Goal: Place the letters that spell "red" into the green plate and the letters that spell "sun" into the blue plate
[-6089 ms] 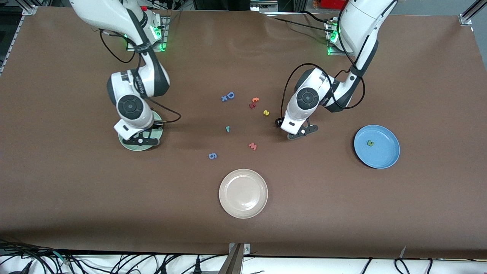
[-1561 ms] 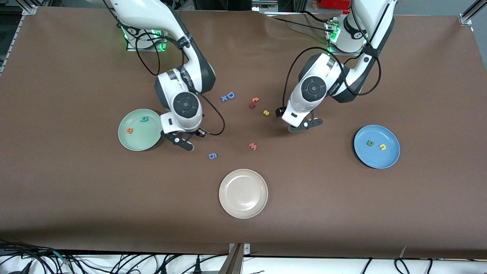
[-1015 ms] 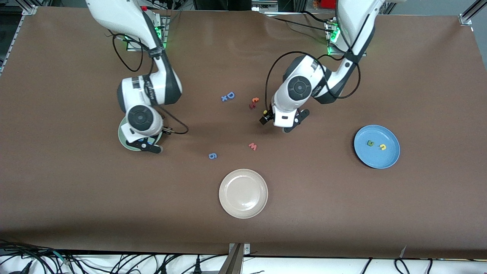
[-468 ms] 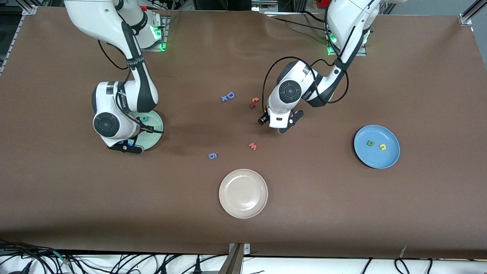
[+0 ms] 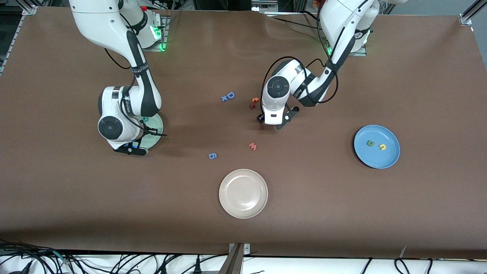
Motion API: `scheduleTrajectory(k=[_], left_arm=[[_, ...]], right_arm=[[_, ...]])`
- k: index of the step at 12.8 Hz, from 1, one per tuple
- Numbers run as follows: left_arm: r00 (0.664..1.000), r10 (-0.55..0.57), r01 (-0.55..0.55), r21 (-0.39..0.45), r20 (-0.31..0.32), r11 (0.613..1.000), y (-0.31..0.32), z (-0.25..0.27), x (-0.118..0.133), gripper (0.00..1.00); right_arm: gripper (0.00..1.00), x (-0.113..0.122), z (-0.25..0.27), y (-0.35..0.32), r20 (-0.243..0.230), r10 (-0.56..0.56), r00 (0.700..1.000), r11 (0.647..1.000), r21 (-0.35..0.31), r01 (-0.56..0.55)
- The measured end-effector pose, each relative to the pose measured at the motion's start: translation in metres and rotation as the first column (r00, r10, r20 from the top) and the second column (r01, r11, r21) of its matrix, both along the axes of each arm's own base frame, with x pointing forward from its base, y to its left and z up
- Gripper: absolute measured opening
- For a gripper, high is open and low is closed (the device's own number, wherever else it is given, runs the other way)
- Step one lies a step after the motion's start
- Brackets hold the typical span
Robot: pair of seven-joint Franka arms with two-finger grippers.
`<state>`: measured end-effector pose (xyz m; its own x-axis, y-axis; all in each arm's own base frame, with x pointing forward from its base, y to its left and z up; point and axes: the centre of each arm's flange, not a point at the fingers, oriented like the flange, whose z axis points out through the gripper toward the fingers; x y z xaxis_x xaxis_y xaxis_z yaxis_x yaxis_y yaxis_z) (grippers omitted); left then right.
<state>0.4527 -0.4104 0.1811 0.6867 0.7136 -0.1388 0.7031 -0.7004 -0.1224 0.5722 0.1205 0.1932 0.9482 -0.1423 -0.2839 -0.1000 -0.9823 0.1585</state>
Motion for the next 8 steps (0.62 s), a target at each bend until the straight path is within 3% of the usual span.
scheduleTrajectory(k=[5,8], left_arm=[[1.000,0.014,-0.014,0.007,-0.007,1.000,0.000,-0.005,-0.002,0.84],[1.000,0.012,-0.012,0.003,-0.005,1.000,-0.007,-0.011,-0.007,0.84]], right_arm=[[0.97,0.010,0.024,0.009,0.017,0.012,1.000,1.000,0.024,-0.012],[0.99,0.024,0.093,0.026,0.008,0.024,1.000,0.997,0.075,-0.025]])
